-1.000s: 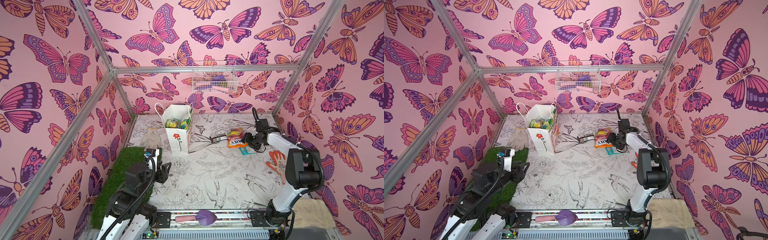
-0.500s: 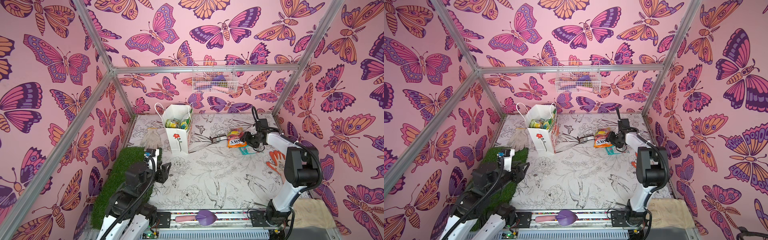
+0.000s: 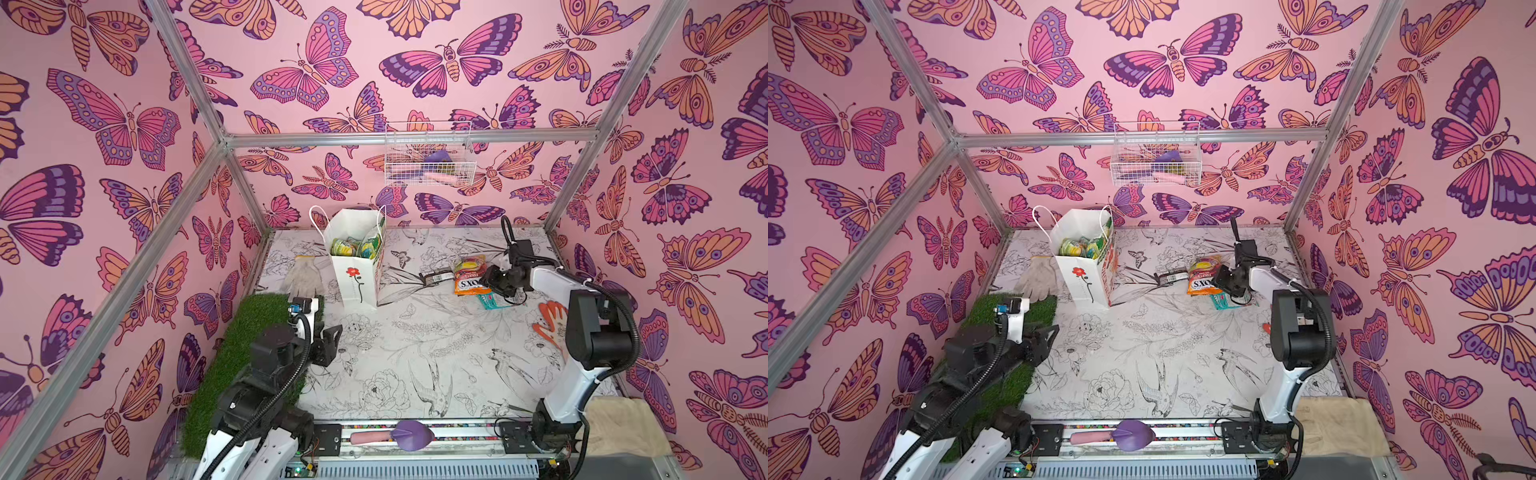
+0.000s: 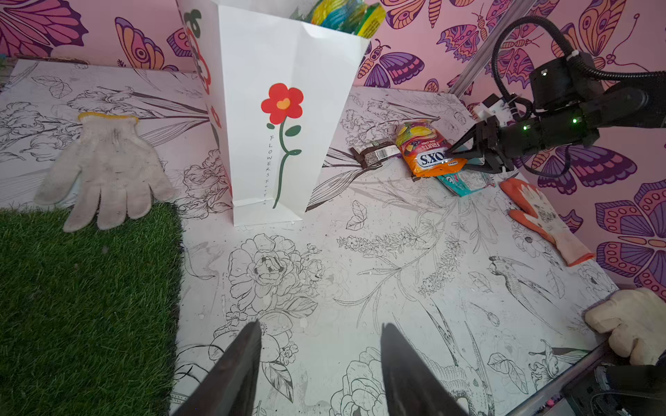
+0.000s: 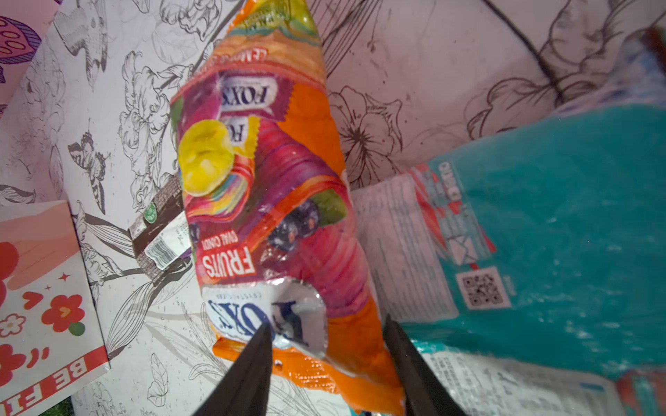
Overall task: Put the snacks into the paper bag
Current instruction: 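Lower the right gripper and close it on the orange Fox's candy packet, then lift the Fox's packet off the table with the right gripper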
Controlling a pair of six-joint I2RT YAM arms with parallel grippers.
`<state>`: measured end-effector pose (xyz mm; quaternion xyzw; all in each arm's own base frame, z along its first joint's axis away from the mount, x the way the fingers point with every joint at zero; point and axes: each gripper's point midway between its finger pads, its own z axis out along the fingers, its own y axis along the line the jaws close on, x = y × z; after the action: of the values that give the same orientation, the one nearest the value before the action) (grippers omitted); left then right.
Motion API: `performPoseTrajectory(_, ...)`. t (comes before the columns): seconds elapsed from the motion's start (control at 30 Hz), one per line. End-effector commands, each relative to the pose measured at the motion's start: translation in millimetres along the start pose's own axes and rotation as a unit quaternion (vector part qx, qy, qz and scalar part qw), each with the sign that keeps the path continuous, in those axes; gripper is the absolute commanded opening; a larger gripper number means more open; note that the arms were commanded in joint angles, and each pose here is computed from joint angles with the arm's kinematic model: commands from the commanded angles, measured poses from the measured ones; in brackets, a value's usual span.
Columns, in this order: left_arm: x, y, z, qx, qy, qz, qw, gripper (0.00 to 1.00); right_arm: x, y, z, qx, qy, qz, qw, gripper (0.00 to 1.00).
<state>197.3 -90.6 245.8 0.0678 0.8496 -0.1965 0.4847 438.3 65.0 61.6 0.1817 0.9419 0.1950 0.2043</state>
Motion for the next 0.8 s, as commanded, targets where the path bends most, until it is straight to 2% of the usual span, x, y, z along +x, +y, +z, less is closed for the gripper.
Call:
performPoseTrajectory(0.0,9,4,2,-0.008,0.014,-0.001,1.0,0.55,-5,2,0,-0.01,-0.008,0.0,1.0,0.4)
performPoseTrajectory(0.03,9,4,2,-0.008,0.014,-0.001,1.0,0.55,-4,3,0,-0.011,-0.009,0.0,1.0,0.37)
performPoseTrajectory(0.27,9,4,3,-0.008,0.015,-0.001,1.0,0.55,-5,9,-10,-0.017,-0.023,-0.001,1.0,0.01)
performPoseTrajectory(0.5,9,3,2,-0.007,0.014,-0.001,1.0,0.55,-4,28,-29,-0.025,-0.043,-0.025,0.998,0.0)
performPoseTrajectory(0.77,9,3,2,-0.007,0.014,-0.001,1.0,0.55,-1,72,-62,-0.054,-0.072,-0.083,0.993,0.0)
